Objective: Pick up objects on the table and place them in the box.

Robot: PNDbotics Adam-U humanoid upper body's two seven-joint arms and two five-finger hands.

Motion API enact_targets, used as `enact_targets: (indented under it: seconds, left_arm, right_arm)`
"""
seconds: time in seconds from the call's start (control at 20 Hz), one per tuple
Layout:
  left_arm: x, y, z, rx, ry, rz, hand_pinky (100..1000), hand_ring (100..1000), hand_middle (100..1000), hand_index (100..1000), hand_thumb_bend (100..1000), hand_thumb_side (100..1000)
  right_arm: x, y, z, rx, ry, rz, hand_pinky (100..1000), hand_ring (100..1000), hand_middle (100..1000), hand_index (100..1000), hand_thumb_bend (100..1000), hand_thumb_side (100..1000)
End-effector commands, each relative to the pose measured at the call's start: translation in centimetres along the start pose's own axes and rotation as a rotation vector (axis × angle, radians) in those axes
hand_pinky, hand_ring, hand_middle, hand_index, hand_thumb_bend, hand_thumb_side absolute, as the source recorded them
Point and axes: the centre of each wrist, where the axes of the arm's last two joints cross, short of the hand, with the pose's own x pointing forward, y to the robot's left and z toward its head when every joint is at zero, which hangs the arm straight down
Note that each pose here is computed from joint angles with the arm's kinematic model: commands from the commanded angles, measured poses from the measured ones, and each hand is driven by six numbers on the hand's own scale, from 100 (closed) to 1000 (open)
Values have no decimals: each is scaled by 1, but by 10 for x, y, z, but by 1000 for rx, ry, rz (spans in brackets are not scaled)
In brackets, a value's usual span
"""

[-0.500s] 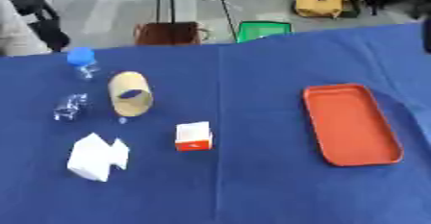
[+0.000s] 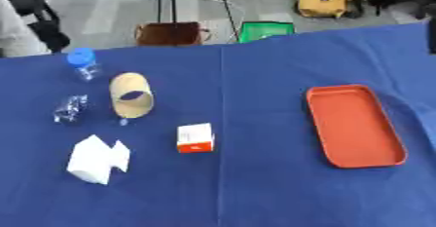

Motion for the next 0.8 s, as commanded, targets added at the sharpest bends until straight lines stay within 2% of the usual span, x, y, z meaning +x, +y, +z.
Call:
enact_targets:
  seconds: [0.05,0.8]
  left_arm:
    - [7,4,-5,5,-34,-8,652,693,745,834,556,891]
    - [8,4,-6,3,-37,-8,651,695,746,850,560,886]
  right_arm:
    - [7,-6,-7,-2,-37,27,610,744,744,819,301,441]
    - [7,-6,-8,-1,-40,26,610,744,744,820,308,441]
